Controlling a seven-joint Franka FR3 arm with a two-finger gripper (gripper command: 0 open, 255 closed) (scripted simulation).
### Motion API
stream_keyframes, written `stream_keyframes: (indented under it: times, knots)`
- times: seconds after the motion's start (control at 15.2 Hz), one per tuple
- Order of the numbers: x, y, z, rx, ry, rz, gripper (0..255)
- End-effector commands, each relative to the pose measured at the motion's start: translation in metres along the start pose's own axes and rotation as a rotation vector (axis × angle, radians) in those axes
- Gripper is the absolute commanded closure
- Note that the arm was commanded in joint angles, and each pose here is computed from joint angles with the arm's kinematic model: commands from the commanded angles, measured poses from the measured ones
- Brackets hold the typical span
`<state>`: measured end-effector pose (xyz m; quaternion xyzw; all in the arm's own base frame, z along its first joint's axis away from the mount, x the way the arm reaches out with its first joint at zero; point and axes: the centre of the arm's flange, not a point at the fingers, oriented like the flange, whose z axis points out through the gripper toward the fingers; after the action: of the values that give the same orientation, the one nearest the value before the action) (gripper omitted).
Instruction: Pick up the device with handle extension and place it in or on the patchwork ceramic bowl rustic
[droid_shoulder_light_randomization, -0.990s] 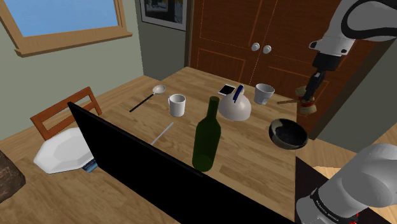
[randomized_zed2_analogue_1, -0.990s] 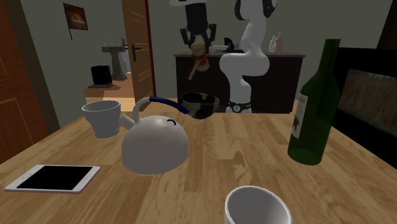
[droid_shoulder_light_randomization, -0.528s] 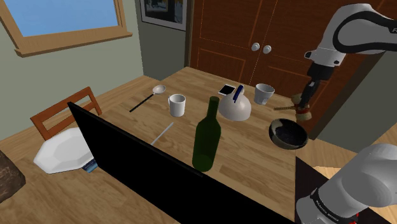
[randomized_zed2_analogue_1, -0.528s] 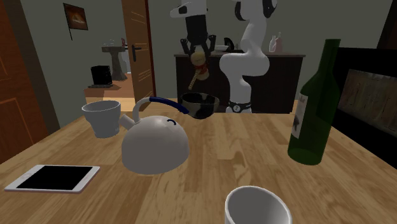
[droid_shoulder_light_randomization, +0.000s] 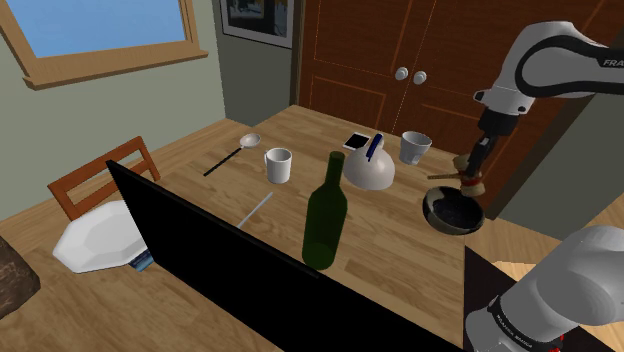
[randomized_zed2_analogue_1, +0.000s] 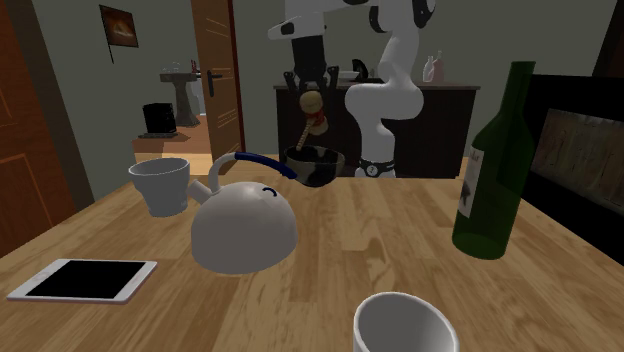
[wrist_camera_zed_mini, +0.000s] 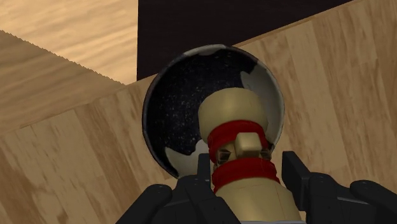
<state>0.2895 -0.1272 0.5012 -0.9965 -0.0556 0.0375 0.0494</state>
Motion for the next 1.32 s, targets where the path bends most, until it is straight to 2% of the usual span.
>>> stream_keyframes:
  times: [0.0,0.13,0.2,0.53,0.79,1.25]
  knots:
    - [0.000,0.000,0.000,0.000,0.000,0.000,255]
    - [0.000,0.000,0.000,0.000,0.000,0.000,255]
    - [0.000,0.000,0.000,0.000,0.000,0.000,0]
    - [0.000,0.000,0.000,0.000,0.000,0.000,0]
    - [0.000,0.000,-0.050,0.000,0.000,0.000,0]
    - [0.000,0.000,-0.050,0.000,0.000,0.000,0]
